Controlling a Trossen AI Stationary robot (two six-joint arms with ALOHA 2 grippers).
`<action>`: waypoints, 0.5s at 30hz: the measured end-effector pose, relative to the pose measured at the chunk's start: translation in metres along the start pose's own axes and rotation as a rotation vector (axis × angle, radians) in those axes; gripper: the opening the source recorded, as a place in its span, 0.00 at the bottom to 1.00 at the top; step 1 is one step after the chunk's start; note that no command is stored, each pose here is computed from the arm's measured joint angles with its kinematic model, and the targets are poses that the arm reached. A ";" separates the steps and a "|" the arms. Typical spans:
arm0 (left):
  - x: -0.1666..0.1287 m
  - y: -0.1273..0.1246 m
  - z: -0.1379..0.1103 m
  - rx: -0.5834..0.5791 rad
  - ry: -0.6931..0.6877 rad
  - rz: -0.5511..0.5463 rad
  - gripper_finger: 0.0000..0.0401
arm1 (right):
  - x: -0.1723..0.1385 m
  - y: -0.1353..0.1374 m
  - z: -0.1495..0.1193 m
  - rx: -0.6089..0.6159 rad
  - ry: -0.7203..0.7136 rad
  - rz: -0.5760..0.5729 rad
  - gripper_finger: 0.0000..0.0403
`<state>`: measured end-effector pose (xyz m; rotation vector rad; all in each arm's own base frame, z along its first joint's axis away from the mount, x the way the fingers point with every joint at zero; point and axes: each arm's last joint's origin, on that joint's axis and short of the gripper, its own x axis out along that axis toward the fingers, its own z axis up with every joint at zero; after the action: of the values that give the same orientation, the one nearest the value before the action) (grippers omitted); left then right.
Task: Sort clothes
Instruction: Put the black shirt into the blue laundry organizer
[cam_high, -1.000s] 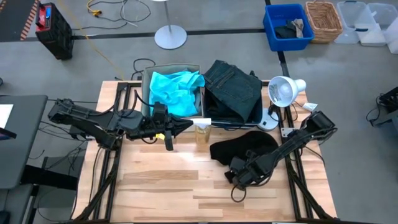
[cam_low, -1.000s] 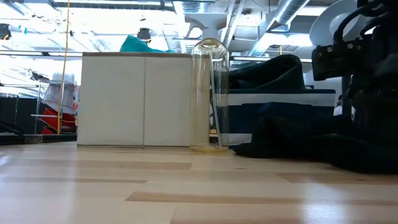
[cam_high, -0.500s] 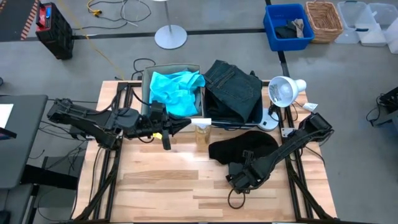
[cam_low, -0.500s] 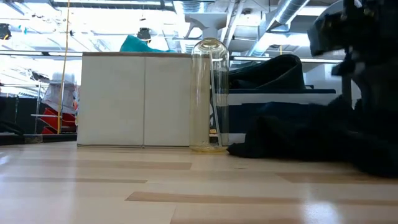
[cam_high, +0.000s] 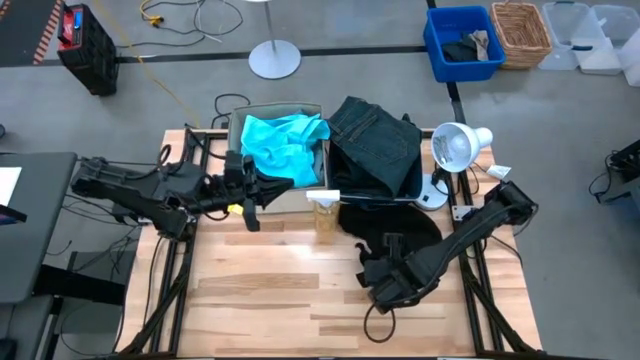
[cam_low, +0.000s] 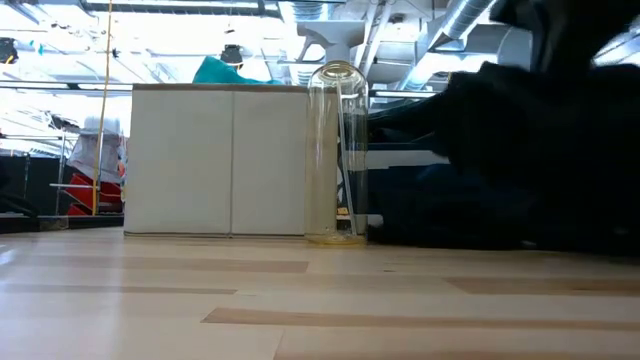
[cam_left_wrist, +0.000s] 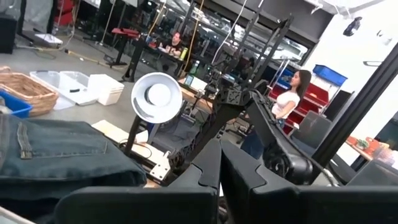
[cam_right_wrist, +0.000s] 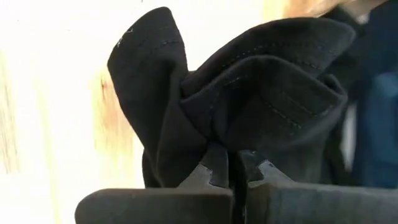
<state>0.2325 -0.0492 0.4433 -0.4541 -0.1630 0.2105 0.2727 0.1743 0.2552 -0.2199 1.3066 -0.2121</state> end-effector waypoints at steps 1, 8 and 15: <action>-0.001 0.000 0.001 0.004 -0.003 -0.001 0.00 | -0.006 -0.002 0.002 -0.002 -0.006 -0.011 0.00; -0.008 0.001 0.008 0.032 -0.022 -0.009 0.00 | -0.046 -0.020 0.015 -0.026 -0.067 -0.086 0.00; -0.015 0.004 0.014 0.045 -0.025 0.002 0.00 | -0.085 -0.049 0.032 0.004 -0.179 -0.153 0.00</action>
<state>0.2145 -0.0440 0.4521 -0.4073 -0.1822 0.2211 0.2816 0.1523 0.3552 -0.3283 1.1129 -0.3176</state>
